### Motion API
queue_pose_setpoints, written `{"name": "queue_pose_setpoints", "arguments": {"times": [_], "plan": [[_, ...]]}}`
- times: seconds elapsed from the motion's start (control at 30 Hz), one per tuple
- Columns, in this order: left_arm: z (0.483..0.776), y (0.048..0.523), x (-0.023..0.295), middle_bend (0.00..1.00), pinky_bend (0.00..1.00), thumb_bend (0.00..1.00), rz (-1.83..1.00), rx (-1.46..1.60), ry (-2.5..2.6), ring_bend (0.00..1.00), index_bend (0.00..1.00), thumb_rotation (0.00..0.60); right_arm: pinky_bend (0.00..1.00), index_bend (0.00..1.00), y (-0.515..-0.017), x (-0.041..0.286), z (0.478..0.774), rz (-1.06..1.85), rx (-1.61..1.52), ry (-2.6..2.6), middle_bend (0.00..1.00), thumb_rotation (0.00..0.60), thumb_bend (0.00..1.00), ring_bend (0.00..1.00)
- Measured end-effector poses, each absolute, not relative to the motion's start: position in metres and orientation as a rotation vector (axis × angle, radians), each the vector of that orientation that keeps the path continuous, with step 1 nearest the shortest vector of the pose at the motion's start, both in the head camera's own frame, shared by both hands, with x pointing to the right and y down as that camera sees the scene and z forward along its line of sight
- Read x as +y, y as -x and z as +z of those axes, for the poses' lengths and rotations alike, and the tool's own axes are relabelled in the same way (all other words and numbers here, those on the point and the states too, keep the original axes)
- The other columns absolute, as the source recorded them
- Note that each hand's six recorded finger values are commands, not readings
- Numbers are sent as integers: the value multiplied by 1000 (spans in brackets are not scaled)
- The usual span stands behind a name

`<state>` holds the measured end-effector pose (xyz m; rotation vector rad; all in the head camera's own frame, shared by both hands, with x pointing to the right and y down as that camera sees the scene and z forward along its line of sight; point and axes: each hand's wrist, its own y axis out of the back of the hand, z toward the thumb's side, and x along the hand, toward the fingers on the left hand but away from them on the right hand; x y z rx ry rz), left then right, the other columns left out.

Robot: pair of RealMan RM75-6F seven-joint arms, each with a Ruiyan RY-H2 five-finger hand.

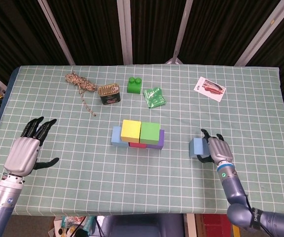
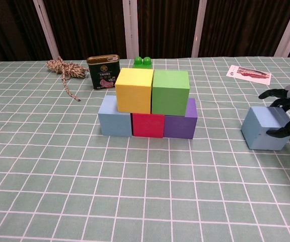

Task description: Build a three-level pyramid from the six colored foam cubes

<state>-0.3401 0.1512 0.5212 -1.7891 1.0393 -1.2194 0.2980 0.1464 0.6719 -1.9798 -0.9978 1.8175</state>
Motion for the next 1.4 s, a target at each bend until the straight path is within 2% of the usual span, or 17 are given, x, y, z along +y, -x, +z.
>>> {"name": "queue_pose_setpoints", "arguments": {"times": [0.33, 0.77, 1.4], "plan": [[519, 340, 151, 127, 9, 72, -1213, 1043, 1791, 0, 7, 600, 0, 0, -295, 125, 646, 1734, -1051, 1965, 394, 600, 390, 249], [516, 344, 147, 127, 9, 72, -1213, 1068, 1793, 0, 7, 600, 0, 0, -283, 53, 581, 1616, -1118, 1858, 396, 600, 390, 249], [515, 352, 143, 127, 9, 72, -1222, 1088, 1817, 0, 12, 600, 0, 0, -191, 19, 539, 1569, -980, 1902, 416, 600, 390, 249]]}}
